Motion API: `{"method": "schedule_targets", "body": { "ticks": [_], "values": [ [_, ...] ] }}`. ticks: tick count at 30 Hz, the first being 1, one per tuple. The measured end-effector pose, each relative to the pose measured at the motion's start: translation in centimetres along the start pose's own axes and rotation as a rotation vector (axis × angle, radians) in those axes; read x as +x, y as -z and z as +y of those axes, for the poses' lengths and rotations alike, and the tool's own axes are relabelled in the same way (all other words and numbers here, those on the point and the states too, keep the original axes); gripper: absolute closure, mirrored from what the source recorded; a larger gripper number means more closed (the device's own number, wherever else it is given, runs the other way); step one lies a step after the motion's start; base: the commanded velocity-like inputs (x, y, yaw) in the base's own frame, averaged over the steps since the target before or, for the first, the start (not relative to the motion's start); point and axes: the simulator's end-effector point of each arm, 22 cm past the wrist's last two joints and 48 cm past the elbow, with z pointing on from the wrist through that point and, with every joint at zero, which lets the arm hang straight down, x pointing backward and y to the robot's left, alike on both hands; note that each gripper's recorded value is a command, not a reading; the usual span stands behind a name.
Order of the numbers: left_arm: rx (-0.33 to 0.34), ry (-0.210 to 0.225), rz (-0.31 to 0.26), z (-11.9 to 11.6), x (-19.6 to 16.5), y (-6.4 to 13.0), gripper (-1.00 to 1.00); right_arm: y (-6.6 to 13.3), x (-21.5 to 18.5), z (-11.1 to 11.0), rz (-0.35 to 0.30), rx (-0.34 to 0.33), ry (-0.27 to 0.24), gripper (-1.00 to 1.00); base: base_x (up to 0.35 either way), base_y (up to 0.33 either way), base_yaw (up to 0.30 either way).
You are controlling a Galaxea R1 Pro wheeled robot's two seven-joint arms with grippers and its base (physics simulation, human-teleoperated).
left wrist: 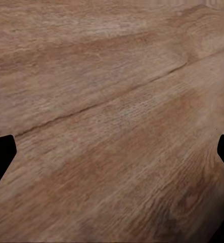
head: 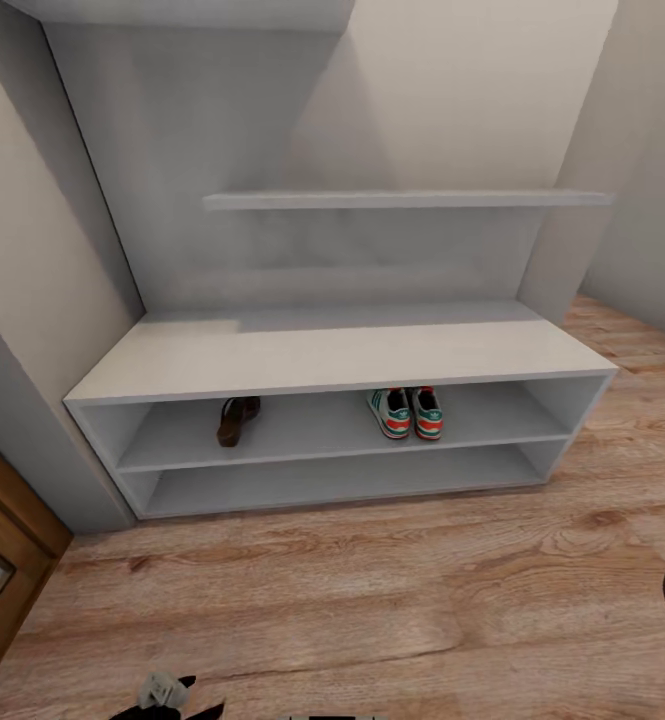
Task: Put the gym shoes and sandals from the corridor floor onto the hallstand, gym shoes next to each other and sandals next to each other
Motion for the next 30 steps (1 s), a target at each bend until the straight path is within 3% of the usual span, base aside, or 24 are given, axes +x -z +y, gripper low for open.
{"method": "schedule_targets", "body": {
  "ticks": [4,15,30],
  "values": [
    [0.029,0.005,0.010,-0.7,1.1,0.4,-1.00,0.0,-0.1,0.0,-0.003,-0.001,-0.001,1.00,0.000,0.000,0.000],
    [0.033,0.009,0.017,-1.0,1.6,0.4,-1.00,0.0,-0.7,-0.1,-0.015,0.001,-0.004,1.00,0.000,0.000,0.000],
    [0.027,0.017,0.021,-0.8,2.0,0.5,-1.00,0.0,-0.6,-0.1,-0.014,0.003,-0.002,1.00,-0.233,0.224,0.000]
  ]
}}
